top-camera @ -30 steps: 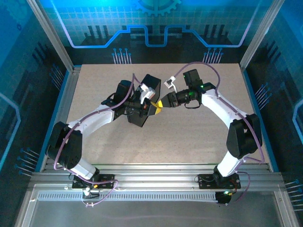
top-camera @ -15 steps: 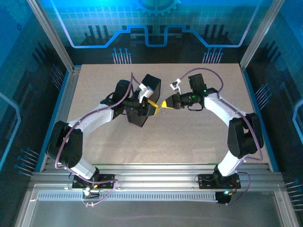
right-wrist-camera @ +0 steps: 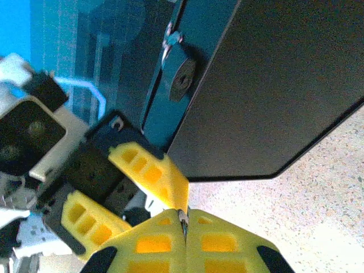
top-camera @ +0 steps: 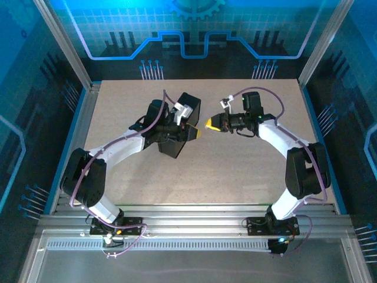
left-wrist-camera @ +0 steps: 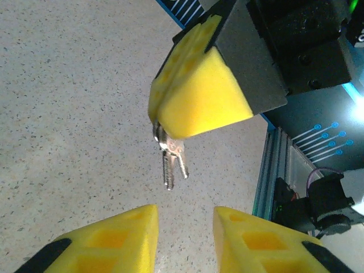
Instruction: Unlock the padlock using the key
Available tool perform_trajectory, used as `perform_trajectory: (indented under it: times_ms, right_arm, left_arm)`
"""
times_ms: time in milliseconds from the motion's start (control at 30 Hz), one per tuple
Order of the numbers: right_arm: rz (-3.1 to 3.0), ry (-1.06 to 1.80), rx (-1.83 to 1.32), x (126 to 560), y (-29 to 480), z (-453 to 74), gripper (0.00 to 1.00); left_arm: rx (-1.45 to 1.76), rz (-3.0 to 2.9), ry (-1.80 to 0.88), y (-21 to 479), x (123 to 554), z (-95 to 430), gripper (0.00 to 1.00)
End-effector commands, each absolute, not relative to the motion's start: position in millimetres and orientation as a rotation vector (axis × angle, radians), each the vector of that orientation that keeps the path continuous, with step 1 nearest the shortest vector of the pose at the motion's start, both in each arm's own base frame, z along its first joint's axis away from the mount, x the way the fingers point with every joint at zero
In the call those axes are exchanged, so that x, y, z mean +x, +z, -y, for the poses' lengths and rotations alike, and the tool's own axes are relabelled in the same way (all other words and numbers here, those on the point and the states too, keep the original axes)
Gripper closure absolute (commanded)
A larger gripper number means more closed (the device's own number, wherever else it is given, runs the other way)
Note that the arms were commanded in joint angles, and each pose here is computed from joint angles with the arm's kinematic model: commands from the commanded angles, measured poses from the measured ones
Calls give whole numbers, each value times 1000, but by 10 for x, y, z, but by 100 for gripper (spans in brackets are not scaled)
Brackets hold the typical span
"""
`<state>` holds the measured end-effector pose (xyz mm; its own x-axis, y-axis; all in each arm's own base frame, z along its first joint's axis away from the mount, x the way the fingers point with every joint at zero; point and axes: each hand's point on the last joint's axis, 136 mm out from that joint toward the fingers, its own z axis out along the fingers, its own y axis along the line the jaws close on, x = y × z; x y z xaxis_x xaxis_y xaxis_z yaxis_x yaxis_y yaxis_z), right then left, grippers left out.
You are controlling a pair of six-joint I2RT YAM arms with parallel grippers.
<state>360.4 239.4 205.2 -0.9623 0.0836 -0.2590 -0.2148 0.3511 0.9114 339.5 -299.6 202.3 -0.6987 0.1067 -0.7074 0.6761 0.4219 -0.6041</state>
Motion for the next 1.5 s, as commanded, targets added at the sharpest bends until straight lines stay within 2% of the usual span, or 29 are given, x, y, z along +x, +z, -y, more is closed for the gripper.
perform_trajectory:
  times_ms: [0,133,567,867,1467]
  right_arm:
    - [-2340,1619,74,3742,2114,-2297,96]
    - [-2338,1593,245,3826,2055,-2241,96]
    - [-2242,1535,500,3928,2207,-2047,97]
    - [-2108,1586,747,3970,2392,-1965,97]
    - [-2069,1696,804,3966,2444,-2134,96]
  left_arm:
    - [550,-2166,-1235,1951,3483,3035,72]
    - [501,-2198,-1271,1975,3480,3121,74]
    - [393,-2268,-1198,2253,3485,3146,65]
    - [234,-2286,-1311,2459,3528,3332,62]
    - [65,-2273,-1336,2347,3784,3438,63]
